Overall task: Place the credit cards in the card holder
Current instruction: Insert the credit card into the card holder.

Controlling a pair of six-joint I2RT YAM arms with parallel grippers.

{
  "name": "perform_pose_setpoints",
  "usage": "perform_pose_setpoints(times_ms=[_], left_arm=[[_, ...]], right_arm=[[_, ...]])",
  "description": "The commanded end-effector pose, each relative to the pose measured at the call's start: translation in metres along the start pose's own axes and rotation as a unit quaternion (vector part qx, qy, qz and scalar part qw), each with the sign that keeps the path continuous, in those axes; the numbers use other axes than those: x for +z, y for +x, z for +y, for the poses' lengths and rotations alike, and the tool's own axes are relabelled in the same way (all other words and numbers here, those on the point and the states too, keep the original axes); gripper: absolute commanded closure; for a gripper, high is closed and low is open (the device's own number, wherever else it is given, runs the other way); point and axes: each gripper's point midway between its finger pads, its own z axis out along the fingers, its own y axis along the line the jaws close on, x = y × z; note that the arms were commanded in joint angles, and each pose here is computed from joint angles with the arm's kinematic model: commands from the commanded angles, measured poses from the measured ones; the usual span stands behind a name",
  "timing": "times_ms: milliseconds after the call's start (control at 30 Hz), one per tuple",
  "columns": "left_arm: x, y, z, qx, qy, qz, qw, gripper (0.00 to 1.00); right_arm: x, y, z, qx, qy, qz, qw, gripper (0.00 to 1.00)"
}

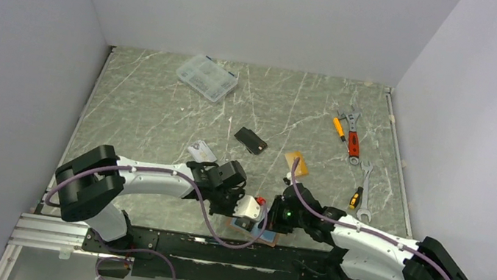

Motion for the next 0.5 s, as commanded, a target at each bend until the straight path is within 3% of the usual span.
perform_pose_setpoints(times_ms=[0,467], left_arm=[[0.007,-0.016,0.002,0.017,0.001,-0.017,1.0,1.0],[0.008,-0.011,0.0,0.017,-0.001,-0.008,1.0,1.0]], right_arm=[[0.001,0.003,-0.004,0.009,-0.001,0.0,1.0,1.0],[0.021,-0.016,0.025,-0.014,-0.03,0.0,0.999,1.0]])
